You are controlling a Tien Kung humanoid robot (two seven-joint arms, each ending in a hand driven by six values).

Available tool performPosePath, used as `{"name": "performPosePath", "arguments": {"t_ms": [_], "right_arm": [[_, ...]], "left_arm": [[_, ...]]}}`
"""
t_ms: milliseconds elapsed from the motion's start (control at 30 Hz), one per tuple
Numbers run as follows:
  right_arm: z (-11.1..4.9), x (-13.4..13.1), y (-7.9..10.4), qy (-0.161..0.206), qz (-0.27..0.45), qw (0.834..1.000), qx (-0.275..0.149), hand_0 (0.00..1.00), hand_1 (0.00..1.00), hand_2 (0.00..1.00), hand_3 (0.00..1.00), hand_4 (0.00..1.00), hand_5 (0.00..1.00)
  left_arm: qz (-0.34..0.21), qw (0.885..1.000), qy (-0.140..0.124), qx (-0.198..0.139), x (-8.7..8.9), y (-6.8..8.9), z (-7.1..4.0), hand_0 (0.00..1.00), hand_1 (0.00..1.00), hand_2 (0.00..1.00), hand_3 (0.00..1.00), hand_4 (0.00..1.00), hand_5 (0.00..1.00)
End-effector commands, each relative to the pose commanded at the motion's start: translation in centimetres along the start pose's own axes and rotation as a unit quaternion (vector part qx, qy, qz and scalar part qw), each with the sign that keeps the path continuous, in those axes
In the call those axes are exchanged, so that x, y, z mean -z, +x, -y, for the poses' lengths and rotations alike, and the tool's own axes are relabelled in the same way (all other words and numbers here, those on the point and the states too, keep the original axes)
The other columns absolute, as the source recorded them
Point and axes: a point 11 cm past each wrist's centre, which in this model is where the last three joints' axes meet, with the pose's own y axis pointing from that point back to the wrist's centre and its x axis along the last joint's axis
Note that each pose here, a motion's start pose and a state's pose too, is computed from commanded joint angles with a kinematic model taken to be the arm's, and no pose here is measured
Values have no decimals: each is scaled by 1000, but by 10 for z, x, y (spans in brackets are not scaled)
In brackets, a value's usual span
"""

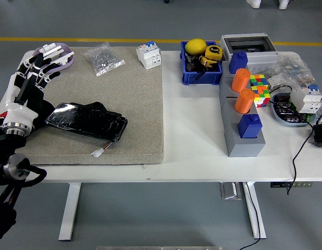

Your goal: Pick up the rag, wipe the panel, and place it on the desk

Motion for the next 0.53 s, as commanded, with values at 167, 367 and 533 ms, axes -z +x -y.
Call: {"name": "performPosePath", "arguments": {"t_ms": [167,367,533], "right_arm": [[0,-2,0,-2,0,1000,1,764,598,694,646,998,532],[1,-2,-2,-2,2,1000,3,766,600,694,646,998,533],[1,-1,-5,-1,2,1000,5,765,599,694,646,998,533]], "left_arm": [[3,1000,-1,8,-1,-3,0,490,594,573,574,896,284],[9,1000,1,12,-1,-5,0,499,596,574,574,894,281],[13,1000,3,14,-1,-4,0,509,597,577,576,890,277]]}}
